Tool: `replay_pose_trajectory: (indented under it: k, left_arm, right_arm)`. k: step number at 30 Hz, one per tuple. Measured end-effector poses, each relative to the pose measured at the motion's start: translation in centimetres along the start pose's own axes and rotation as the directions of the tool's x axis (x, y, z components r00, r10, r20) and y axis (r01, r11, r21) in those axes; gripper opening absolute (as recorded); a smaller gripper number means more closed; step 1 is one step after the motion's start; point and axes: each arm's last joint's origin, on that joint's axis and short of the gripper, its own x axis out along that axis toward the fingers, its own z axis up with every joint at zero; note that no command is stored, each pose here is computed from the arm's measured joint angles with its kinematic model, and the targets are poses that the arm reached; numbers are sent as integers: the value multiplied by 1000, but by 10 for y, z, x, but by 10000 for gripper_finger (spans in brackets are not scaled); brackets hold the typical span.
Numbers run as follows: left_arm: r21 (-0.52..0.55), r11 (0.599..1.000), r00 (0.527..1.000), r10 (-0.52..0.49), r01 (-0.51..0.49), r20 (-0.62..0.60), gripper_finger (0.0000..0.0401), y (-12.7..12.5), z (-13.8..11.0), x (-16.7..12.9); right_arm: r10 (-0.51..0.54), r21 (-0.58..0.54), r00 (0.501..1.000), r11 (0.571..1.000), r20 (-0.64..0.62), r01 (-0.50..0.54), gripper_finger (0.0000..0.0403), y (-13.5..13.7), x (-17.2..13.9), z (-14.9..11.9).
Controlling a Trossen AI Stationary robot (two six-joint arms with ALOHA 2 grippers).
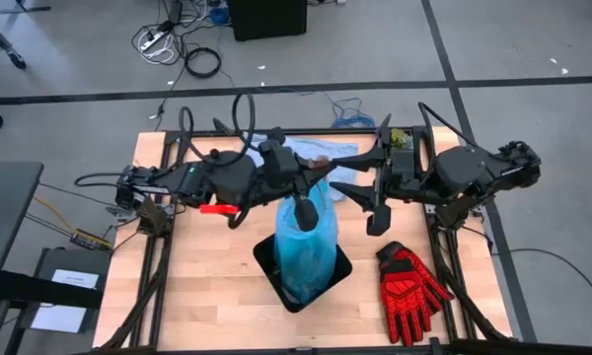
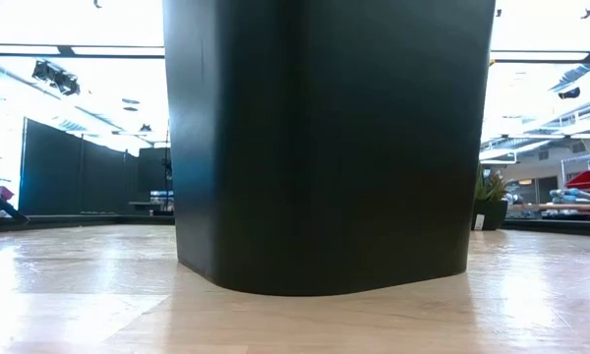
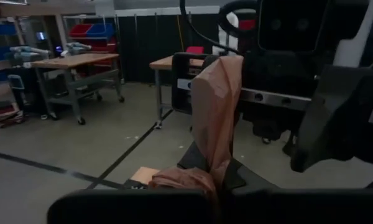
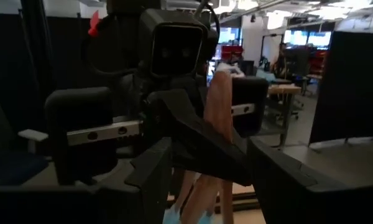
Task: Place trash/remove bag and relplace
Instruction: Close the light blue trash bag
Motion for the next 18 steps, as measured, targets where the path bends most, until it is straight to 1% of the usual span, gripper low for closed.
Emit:
replay_pose_trajectory:
  k: [4, 6, 8, 9, 11, 12, 15, 18]
  left_arm:
    - [4, 999, 999, 53, -53, -6, 0, 0, -1, -1]
    - [-15, 995, 995, 102, -102, 13, 0, 3, 4, -4]
    - [-25, 991, 991, 131, -131, 19, 0, 6, 8, -8]
    - [-31, 991, 991, 134, -133, 24, 0, 7, 9, -9]
    - [-22, 990, 990, 141, -141, 13, 0, 5, 7, -9]
    - [-18, 990, 990, 140, -140, 7, 0, 2, 5, -8]
    - [-30, 990, 991, 134, -134, 0, 0, -2, 2, -7]
    - [-47, 989, 990, 140, -140, 8, 0, -1, 3, -7]
  right_arm:
    - [-3, 13, 1000, 1000, -27, 4, 195, 6, 0, -10]
    - [-27, -18, 998, 1000, -58, 26, 194, 10, -2, -16]
    - [-95, -126, 988, 989, -122, 79, 194, 16, -5, -28]
    - [-125, -161, 985, 981, -121, 105, 194, 20, -7, -29]
    - [-201, -179, 974, 967, -101, 181, 194, 19, -20, -23]
    - [-212, -167, 974, 966, -86, 195, 194, 19, -27, -18]
    - [-175, -136, 981, 977, -79, 163, 194, 25, -31, -17]
    - [-154, -164, 982, 977, -110, 135, 194, 29, -20, -26]
